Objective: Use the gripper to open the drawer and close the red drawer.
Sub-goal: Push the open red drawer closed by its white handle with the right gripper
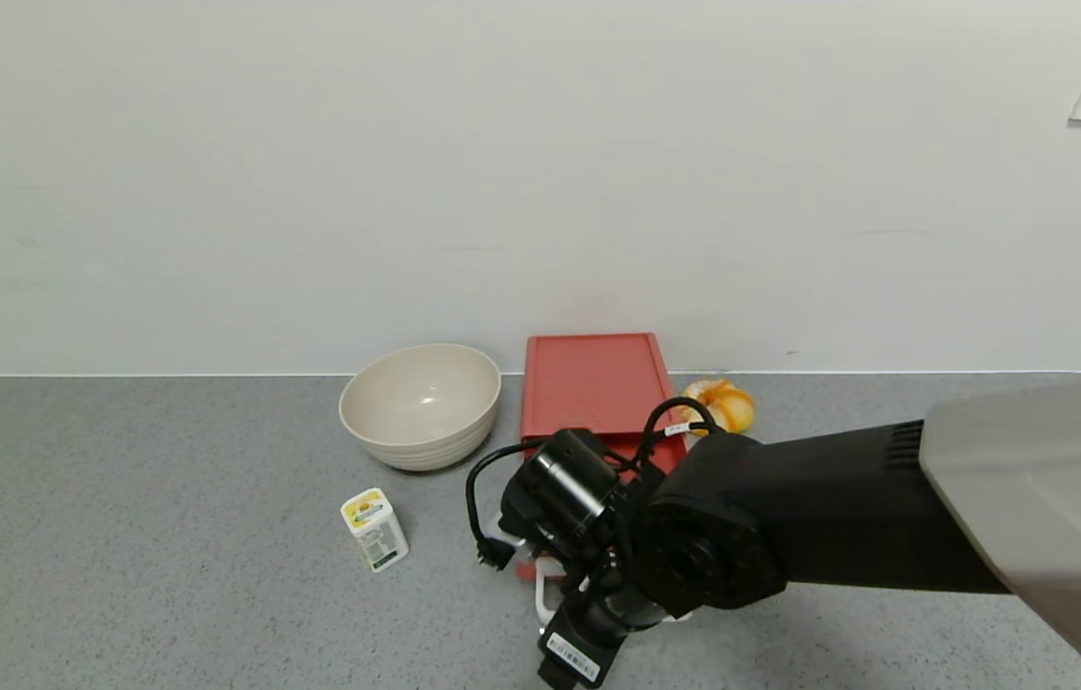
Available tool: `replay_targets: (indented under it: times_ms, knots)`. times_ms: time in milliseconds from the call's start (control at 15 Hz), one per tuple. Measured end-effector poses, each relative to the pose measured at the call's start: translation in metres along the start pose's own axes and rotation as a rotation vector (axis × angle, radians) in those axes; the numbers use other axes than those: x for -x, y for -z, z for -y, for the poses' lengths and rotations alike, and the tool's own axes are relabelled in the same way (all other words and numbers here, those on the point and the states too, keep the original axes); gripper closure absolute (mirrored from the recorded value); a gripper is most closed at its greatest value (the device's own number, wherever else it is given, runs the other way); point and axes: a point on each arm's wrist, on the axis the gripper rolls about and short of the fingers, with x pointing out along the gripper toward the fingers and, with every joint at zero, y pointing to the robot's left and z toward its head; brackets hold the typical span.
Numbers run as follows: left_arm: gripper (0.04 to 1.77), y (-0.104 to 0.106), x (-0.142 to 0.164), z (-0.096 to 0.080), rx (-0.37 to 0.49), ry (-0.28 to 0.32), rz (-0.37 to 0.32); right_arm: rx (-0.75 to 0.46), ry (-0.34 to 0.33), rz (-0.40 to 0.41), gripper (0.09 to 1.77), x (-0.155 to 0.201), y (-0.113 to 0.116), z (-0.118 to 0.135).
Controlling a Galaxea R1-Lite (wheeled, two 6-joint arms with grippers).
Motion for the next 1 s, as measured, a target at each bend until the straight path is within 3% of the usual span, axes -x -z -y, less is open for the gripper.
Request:
replay_targets:
  times_ms: [1000]
  knots:
    - [0.09, 0.0, 0.0, 0.0, 0.0, 0.0, 0.0, -0.007, 0.023, 0.082, 0.15, -0.011, -0.025, 0.032]
